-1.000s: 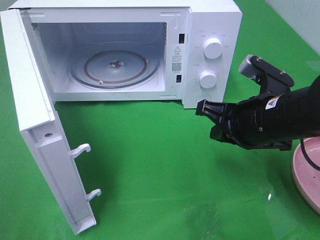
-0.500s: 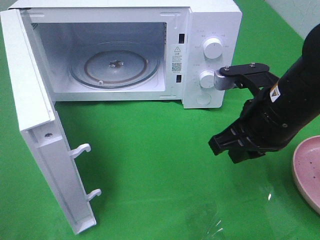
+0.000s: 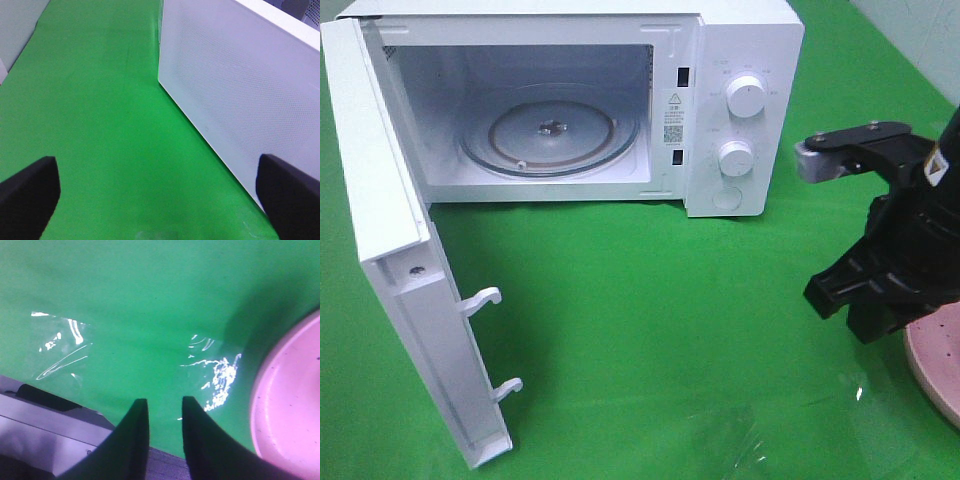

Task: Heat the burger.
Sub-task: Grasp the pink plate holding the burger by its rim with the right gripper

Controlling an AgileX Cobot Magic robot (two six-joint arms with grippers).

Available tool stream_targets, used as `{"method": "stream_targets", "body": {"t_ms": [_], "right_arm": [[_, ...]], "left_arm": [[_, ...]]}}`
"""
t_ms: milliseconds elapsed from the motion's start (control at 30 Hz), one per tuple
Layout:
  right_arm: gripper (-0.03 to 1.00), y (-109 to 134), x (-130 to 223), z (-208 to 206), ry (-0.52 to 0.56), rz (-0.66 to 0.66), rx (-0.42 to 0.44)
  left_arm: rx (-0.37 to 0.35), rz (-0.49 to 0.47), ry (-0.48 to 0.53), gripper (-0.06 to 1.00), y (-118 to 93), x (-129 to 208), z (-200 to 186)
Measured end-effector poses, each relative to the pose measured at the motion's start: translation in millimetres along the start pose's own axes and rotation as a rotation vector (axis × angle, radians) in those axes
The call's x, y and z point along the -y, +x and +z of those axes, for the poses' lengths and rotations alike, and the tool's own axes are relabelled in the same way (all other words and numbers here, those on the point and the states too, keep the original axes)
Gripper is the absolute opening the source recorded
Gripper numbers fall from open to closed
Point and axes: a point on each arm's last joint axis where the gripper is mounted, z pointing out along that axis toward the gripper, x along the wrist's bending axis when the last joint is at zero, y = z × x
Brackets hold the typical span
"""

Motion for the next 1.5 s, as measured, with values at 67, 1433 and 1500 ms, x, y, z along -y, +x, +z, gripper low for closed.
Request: {"method": "stream_targets", "body": {"t_ms": [67,1433,1500], "right_arm": [[0.35,-17,5,-16,-0.049,0.037,0.039],[0.81,-66,19,40,-0.058,0.253,0.108],[0.81,-67,18,45,-0.048,0.253,0.106]], "left_arm": [[0.000,0.000,0.000,0.99,0,0,0],[0.000,0.000,0.000,0.99,0,0,0],[0.000,0.000,0.000,0.99,0,0,0]]}}
